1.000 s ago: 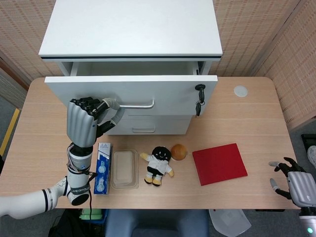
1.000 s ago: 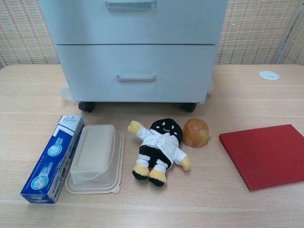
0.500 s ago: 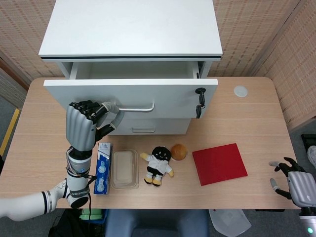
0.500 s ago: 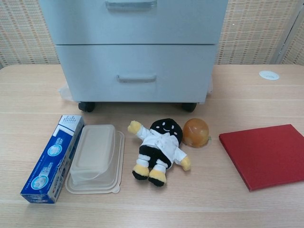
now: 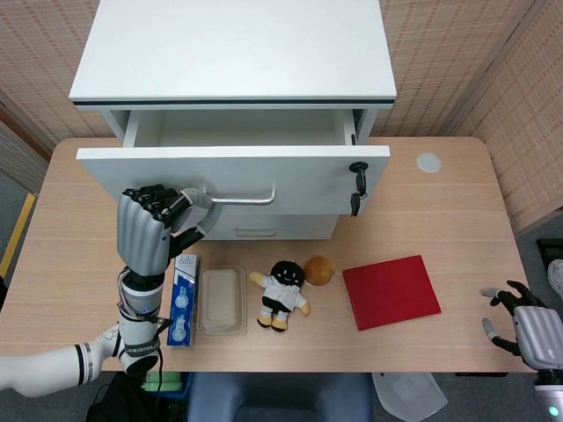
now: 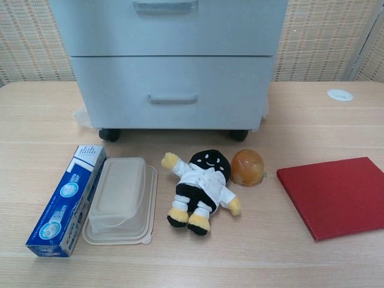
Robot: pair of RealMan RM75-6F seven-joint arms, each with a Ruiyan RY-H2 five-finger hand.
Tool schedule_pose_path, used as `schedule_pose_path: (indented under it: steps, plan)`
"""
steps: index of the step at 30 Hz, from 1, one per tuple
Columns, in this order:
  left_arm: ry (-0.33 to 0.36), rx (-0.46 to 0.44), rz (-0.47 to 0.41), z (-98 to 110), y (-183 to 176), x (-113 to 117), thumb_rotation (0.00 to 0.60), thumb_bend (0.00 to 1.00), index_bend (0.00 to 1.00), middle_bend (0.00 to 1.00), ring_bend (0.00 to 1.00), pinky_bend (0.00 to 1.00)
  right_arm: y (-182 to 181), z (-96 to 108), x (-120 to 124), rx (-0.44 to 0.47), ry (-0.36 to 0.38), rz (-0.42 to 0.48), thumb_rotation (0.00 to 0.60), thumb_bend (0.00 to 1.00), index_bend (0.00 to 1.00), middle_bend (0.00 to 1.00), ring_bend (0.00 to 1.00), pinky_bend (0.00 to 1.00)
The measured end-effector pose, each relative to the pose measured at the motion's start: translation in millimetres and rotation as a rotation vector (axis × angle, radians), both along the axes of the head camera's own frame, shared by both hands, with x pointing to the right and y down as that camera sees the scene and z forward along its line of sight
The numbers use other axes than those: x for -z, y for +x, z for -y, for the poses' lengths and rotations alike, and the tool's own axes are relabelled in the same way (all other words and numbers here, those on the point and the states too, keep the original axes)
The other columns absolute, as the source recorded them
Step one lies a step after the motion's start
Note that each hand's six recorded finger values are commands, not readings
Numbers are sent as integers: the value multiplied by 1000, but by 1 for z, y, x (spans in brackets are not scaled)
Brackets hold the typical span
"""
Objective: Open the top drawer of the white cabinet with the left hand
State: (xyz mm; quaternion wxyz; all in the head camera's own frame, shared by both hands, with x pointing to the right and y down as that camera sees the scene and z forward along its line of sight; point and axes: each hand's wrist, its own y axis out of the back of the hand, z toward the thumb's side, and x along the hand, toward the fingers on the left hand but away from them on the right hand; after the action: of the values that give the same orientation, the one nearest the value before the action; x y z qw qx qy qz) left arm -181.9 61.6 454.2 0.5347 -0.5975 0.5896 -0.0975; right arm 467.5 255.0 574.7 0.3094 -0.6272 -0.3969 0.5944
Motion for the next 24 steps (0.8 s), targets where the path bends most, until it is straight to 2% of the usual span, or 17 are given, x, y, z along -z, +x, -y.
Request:
schedule_pose_path:
  steps: [24]
  plan:
    - [3,-15,-5,-12,-4,3,600,325,611,1000,1000,1000,-1,-1,0,4,1,4,600,322,318,421,352,333]
